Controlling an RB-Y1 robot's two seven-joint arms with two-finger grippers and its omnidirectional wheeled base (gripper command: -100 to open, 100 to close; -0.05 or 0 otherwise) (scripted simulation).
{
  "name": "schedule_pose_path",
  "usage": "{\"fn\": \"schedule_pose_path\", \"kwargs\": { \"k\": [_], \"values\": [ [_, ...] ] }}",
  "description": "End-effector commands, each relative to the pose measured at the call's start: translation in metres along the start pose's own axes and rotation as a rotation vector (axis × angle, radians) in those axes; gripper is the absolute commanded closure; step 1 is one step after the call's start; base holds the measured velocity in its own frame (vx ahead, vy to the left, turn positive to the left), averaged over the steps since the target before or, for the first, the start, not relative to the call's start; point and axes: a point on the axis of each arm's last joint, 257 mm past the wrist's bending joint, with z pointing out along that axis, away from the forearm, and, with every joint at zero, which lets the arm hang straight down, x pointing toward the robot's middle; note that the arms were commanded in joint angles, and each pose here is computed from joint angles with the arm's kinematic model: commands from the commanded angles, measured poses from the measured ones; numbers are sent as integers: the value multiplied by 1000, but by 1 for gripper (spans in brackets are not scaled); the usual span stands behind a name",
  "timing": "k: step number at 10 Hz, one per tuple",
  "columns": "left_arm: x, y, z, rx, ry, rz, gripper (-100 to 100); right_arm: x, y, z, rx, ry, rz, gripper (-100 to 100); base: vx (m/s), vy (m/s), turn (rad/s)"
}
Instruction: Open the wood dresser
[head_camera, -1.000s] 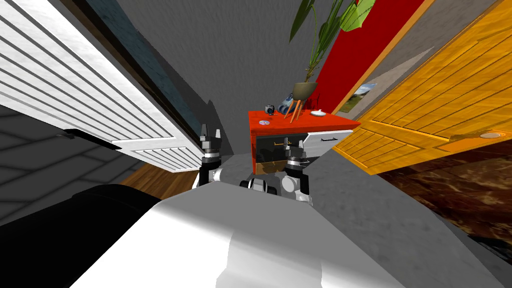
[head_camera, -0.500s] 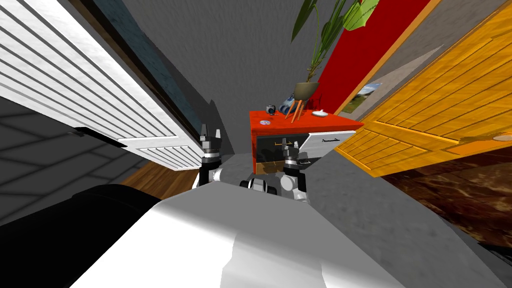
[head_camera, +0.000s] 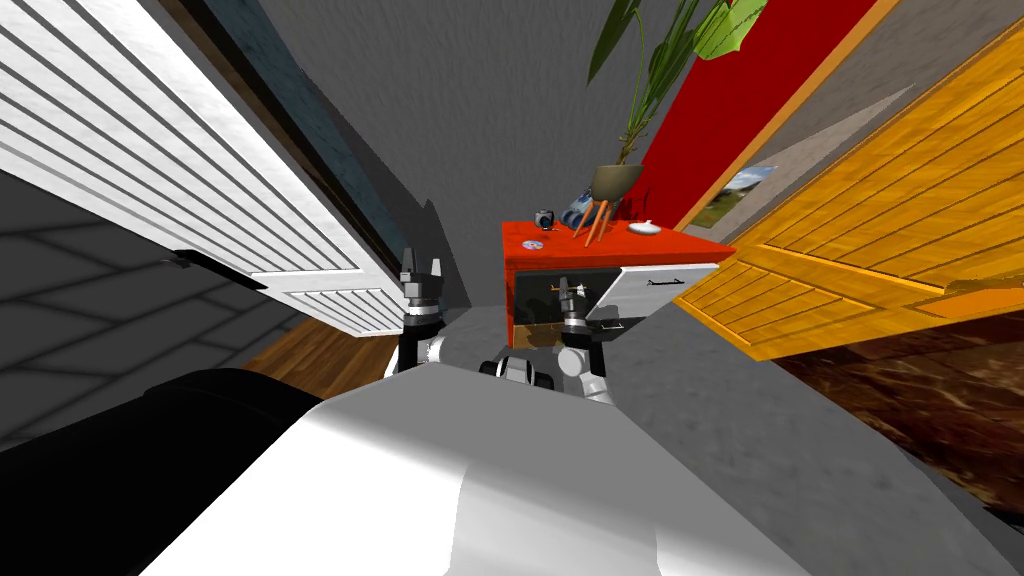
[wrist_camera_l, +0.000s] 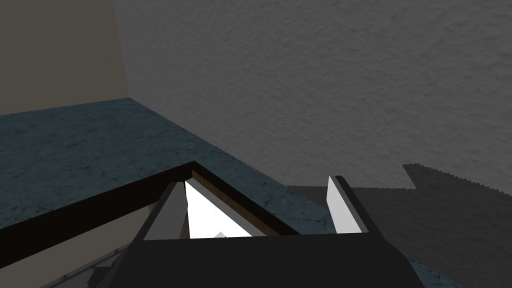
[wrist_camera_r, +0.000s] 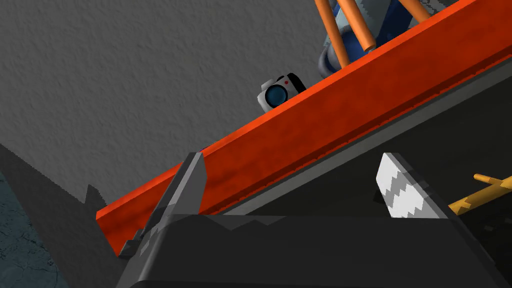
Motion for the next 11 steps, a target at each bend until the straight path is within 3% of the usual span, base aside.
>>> {"fn": "schedule_pose_path", "kwargs": {
  "k": [1,2,3,4,5,11],
  "values": [
    [0,0,0,0,0,0,0,-18,5,-1,-13,-43,118,-100,-10,-12,57],
    [0,0,0,0,0,0,0,-18,5,-1,-14,-43,149,-100,-9,-11,39],
    [0,0,0,0,0,0,0,-31,9,-1,-25,-71,200,-100,-9,-13,71],
    [0,0,0,0,0,0,0,-31,9,-1,-25,-71,225,-100,-7,-12,26],
    [0,0,0,0,0,0,0,-42,13,-1,-38,-98,272,-100,-10,-10,43],
    [0,0,0,0,0,0,0,-74,26,-3,-86,-168,469,-100,-9,-9,41]
  ]
}}
